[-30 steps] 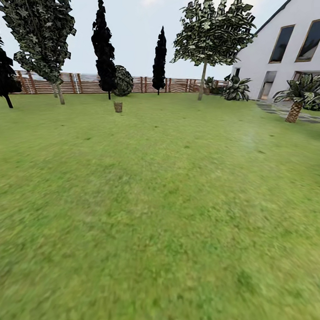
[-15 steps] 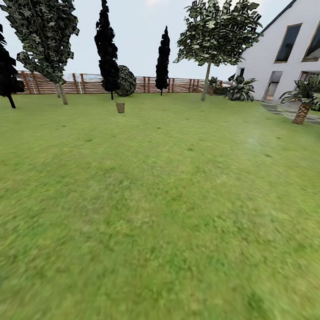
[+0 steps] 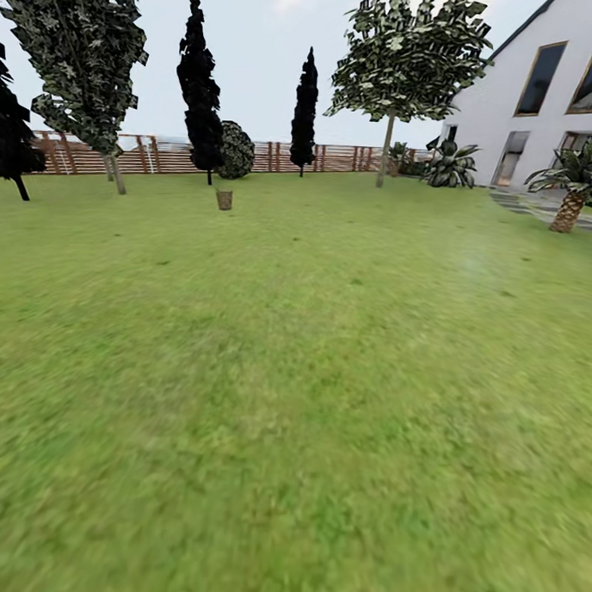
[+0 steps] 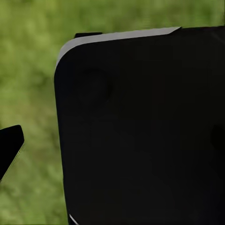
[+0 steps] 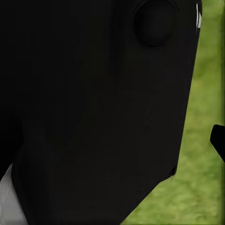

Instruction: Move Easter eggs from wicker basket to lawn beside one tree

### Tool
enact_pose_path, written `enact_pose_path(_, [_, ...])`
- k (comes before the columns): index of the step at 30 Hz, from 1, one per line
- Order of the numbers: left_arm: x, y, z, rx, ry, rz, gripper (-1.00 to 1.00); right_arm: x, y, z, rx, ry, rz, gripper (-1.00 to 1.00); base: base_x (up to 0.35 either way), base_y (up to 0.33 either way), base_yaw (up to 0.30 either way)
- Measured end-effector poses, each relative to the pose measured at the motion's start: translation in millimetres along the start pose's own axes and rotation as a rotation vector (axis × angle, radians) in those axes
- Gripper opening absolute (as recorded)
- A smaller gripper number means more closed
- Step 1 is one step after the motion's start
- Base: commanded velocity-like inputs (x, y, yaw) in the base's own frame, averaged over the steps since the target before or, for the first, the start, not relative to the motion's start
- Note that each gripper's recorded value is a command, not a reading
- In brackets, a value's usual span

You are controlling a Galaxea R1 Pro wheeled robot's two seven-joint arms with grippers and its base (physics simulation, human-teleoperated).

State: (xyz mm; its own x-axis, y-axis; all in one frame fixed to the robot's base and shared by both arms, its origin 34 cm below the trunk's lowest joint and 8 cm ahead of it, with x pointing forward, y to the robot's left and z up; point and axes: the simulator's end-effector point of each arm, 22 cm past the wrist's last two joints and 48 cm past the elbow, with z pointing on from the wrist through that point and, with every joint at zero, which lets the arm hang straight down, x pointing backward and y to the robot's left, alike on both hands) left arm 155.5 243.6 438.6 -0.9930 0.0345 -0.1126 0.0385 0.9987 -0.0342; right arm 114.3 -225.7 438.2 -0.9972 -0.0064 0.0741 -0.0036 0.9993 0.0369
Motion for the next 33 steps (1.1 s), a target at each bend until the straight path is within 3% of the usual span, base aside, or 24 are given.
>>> enact_pose_path(33, [0.2,-0.3,-0.1,0.000,-0.001,0.000,1.00,1.2,1.1,-0.1,-0.001,0.002,0.000,1.00,0.339,0.000,0.013])
